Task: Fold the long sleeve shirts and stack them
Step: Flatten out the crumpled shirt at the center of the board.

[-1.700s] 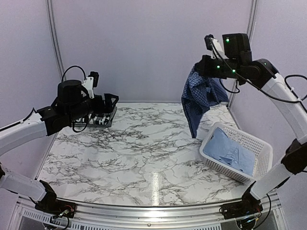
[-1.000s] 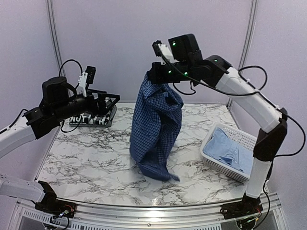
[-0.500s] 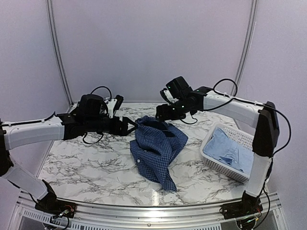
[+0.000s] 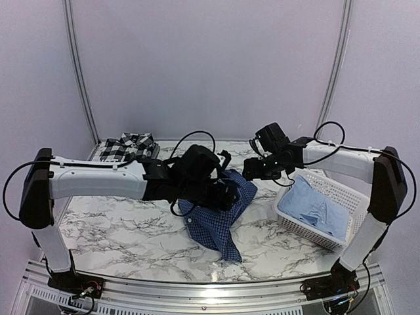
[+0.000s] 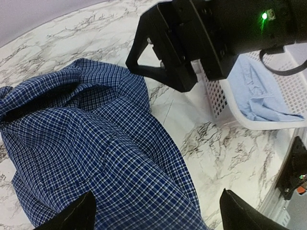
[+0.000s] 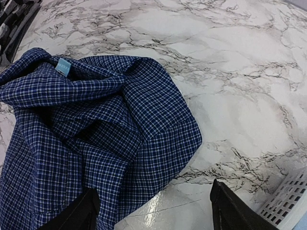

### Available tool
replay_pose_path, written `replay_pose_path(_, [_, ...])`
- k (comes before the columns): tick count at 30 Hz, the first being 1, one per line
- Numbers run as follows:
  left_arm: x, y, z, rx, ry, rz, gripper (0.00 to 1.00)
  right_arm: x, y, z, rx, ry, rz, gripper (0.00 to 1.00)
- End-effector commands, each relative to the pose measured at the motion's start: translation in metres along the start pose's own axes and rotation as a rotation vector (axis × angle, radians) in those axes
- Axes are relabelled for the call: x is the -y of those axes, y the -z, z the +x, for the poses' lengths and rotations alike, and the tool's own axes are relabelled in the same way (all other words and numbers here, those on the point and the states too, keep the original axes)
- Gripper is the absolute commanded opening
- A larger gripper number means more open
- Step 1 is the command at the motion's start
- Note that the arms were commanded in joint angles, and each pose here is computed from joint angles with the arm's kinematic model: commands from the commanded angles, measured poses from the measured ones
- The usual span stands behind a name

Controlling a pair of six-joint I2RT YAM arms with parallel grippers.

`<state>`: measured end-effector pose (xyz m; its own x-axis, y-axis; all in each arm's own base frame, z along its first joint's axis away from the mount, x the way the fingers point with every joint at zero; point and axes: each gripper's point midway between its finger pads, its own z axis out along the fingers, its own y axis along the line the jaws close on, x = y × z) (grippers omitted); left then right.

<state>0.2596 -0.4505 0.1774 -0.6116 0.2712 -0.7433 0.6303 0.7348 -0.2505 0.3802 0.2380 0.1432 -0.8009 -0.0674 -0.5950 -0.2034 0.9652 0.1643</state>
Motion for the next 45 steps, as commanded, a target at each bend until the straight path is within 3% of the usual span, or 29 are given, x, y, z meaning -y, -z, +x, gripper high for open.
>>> replay_pose_path(1, [-0.023,-0.019,0.027,-0.133,-0.083,-0.255,0.92,0.004,0.015,-0.020,0.084,-0.035,-0.023,0.75])
replay_pose_path(5, [-0.018,-0.034,0.032,-0.163,-0.070,-0.275,0.91,0.001,0.011,-0.016,0.081,-0.029,-0.051,0.76])
replay_pose_path(8, [-0.025,-0.042,0.037,-0.181,-0.063,-0.319,0.80,-0.002,0.003,-0.014,0.070,-0.024,-0.067,0.75])
replay_pose_path(10, [-0.030,-0.045,0.039,-0.191,-0.058,-0.335,0.66,-0.005,-0.001,-0.014,0.064,-0.021,-0.081,0.75])
replay_pose_path(15, [-0.056,-0.025,0.024,-0.142,-0.012,-0.411,0.21,-0.011,-0.010,-0.013,0.048,-0.003,-0.107,0.75])
replay_pose_path(19, [-0.094,0.016,-0.007,-0.033,0.037,-0.511,0.08,-0.023,-0.021,-0.007,0.014,0.016,-0.164,0.74])
replay_pose_path(24, [-0.144,0.060,-0.027,0.083,0.157,-0.504,0.02,-0.033,-0.038,0.000,-0.012,0.030,-0.162,0.74])
replay_pose_path(33, [-0.227,0.072,0.010,0.068,0.333,-0.415,0.00,-0.067,-0.055,0.009,-0.034,0.063,-0.175,0.70])
replay_pose_path(45, [-0.239,0.071,0.013,0.081,0.371,-0.336,0.00,-0.123,-0.056,0.031,-0.060,0.105,-0.279,0.70])
